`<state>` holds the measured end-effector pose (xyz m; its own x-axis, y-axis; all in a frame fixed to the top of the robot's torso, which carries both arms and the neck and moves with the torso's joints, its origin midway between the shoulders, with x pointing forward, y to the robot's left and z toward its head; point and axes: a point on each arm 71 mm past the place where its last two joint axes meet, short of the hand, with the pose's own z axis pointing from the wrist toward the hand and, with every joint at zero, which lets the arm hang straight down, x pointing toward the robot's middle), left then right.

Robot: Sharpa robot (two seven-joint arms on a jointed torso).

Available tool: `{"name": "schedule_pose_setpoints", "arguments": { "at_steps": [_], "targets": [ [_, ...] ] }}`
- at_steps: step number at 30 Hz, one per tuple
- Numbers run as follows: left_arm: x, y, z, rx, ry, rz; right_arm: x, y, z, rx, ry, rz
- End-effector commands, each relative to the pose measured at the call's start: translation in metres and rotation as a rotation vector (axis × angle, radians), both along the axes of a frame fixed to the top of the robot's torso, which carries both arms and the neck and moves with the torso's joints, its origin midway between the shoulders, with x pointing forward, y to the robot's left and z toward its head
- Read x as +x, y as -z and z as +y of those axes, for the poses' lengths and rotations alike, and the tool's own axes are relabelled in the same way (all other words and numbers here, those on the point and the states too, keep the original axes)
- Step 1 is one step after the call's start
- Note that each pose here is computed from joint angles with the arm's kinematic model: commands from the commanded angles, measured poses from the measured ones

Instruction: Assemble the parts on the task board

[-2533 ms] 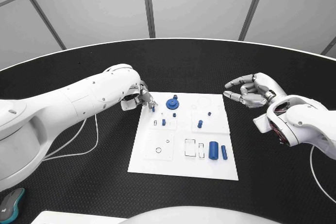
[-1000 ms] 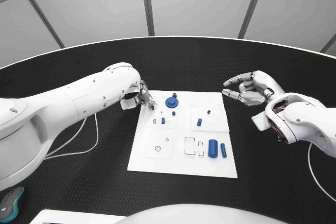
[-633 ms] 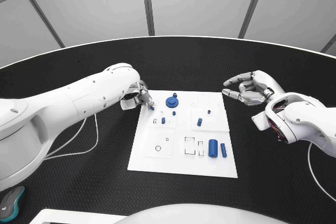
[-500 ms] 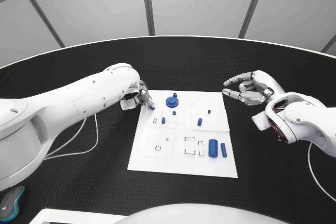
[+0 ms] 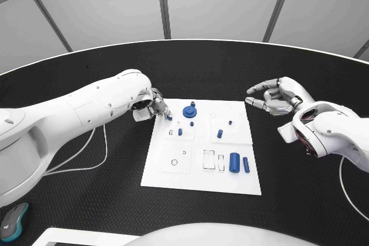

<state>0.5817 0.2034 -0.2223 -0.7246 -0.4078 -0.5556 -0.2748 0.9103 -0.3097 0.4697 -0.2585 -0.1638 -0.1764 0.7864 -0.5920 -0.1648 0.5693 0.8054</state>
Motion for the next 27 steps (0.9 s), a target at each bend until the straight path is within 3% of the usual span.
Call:
{"name": "schedule_pose_setpoints", "arguments": {
  "at_steps": [1, 8, 16, 27],
  "targets": [
    [-0.004, 0.0003, 0.002, -0.026, -0.004, 0.022, 0.0, 0.0, -0.001, -0.001, 0.002, 0.001],
    [-0.0158, -0.001, 0.007, -0.064, 0.006, 0.042, 0.001, 0.001, -0.003, -0.003, 0.007, 0.004],
    [-0.0288, -0.0044, 0.009, -0.101, 0.027, 0.022, 0.001, 0.001, -0.004, -0.005, 0.009, 0.004],
    [-0.04, -0.0074, 0.001, -0.068, 0.093, -0.081, 0.002, 0.001, -0.004, -0.005, 0.009, 0.003]
  ]
}}
